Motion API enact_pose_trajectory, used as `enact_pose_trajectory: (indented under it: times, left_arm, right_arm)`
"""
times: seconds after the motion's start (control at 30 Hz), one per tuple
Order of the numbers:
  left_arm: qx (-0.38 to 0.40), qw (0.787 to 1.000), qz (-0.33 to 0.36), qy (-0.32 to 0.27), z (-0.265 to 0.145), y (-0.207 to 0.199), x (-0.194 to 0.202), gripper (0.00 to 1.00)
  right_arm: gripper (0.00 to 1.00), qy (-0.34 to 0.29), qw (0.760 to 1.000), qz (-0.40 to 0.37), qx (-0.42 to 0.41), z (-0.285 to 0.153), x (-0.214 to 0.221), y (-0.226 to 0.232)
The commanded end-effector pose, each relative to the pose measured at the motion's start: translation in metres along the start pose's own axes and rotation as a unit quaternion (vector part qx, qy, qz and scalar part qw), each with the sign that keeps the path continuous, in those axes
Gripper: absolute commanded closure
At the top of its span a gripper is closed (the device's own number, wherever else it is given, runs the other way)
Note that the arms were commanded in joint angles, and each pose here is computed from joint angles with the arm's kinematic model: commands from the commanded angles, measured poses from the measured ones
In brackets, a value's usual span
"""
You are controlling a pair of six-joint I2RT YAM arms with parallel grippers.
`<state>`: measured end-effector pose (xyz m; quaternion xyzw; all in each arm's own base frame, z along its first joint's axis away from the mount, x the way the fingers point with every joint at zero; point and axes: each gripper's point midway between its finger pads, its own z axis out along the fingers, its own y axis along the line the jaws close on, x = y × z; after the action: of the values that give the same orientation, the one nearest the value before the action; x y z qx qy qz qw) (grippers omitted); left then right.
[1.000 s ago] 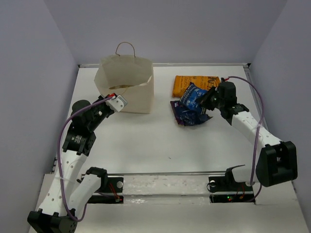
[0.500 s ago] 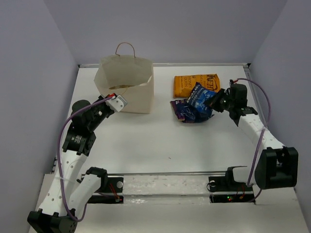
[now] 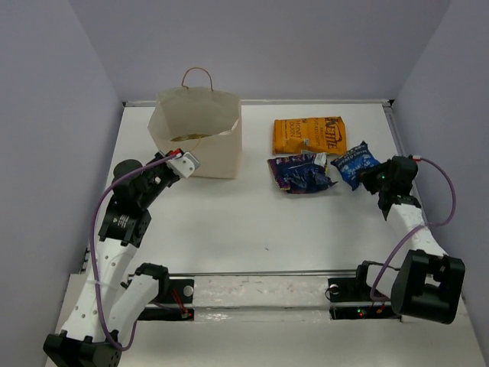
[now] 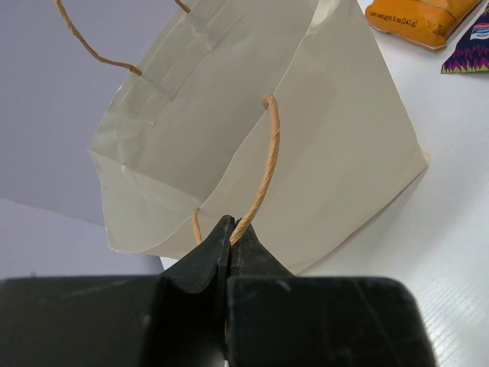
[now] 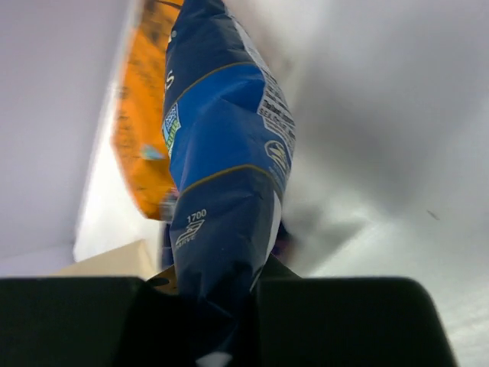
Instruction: Take the snacks out of the paper bag
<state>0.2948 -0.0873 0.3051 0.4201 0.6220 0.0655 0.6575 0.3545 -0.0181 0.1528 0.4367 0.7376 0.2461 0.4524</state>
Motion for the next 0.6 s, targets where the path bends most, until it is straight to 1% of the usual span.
enact_pose_trajectory:
  times: [0.0, 0.03, 0.07, 0.1, 0.13, 0.23, 0.27, 0.3, 0.37, 0.4, 0.43, 0.47, 0.5, 0.57]
  left_arm:
    - [-0.016, 1.0, 0.0, -0.02, -0.002, 0.007, -0.01, 1.0]
    - [-0.017, 1.0, 0.0, -0.02, -0.002, 0.007, -0.01, 1.0]
    - [-0.017, 1.0, -0.001, -0.02, -0.003, 0.007, -0.011, 1.0]
    - [-0.019, 1.0, -0.001, -0.021, -0.003, 0.008, -0.012, 1.0]
    - [-0.021, 1.0, -0.004, -0.021, -0.004, 0.008, -0.012, 1.0]
    - [-0.02, 1.0, -0.007, -0.023, -0.005, 0.007, -0.012, 1.0]
    - [-0.019, 1.0, -0.008, -0.023, -0.005, 0.006, -0.012, 1.0]
    - [-0.02, 0.999, -0.007, -0.024, -0.006, 0.007, -0.013, 1.0]
    - [-0.02, 0.999, -0.007, -0.024, -0.006, 0.006, -0.012, 1.0]
    - [-0.021, 0.999, -0.007, -0.025, -0.006, 0.007, -0.013, 1.0]
    - [-0.021, 0.999, -0.006, -0.025, -0.006, 0.007, -0.013, 1.0]
    - [-0.022, 0.999, -0.006, -0.026, -0.006, 0.007, -0.013, 1.0]
    - [-0.023, 0.999, -0.005, -0.029, -0.006, 0.008, -0.014, 1.0]
    - [-0.023, 0.999, -0.003, -0.033, -0.007, 0.008, -0.016, 1.0]
  right_arm:
    - [0.71, -0.05, 0.995, 0.076, 0.051, 0.01, -0.001, -0.037]
    - [0.51, -0.049, 0.993, 0.081, 0.068, 0.01, 0.003, -0.046]
    - [0.21, -0.058, 0.991, 0.082, 0.092, 0.009, 0.002, -0.058]
    - [0.03, -0.057, 0.989, 0.082, 0.112, 0.006, 0.004, -0.066]
    - [0.0, -0.052, 0.986, 0.079, 0.14, 0.0, 0.007, -0.075]
    - [0.0, -0.095, 0.98, 0.038, 0.17, -0.021, -0.015, -0.076]
    - [0.0, -0.12, 0.979, 0.029, 0.162, -0.029, -0.031, -0.063]
    - [0.0, -0.156, 0.972, 0.02, 0.173, -0.039, -0.047, -0.061]
    - [0.0, -0.199, 0.965, -0.002, 0.17, -0.061, -0.07, -0.046]
    - [0.0, -0.232, 0.959, -0.007, 0.16, -0.073, -0.09, -0.029]
    - [0.0, -0.248, 0.956, -0.024, 0.154, -0.084, -0.101, -0.018]
    - [0.0, -0.257, 0.955, -0.031, 0.141, -0.09, -0.109, -0.006]
    - [0.0, -0.274, 0.954, -0.033, 0.117, -0.1, -0.124, 0.019]
    - [0.0, -0.283, 0.955, -0.046, 0.079, -0.108, -0.137, 0.049]
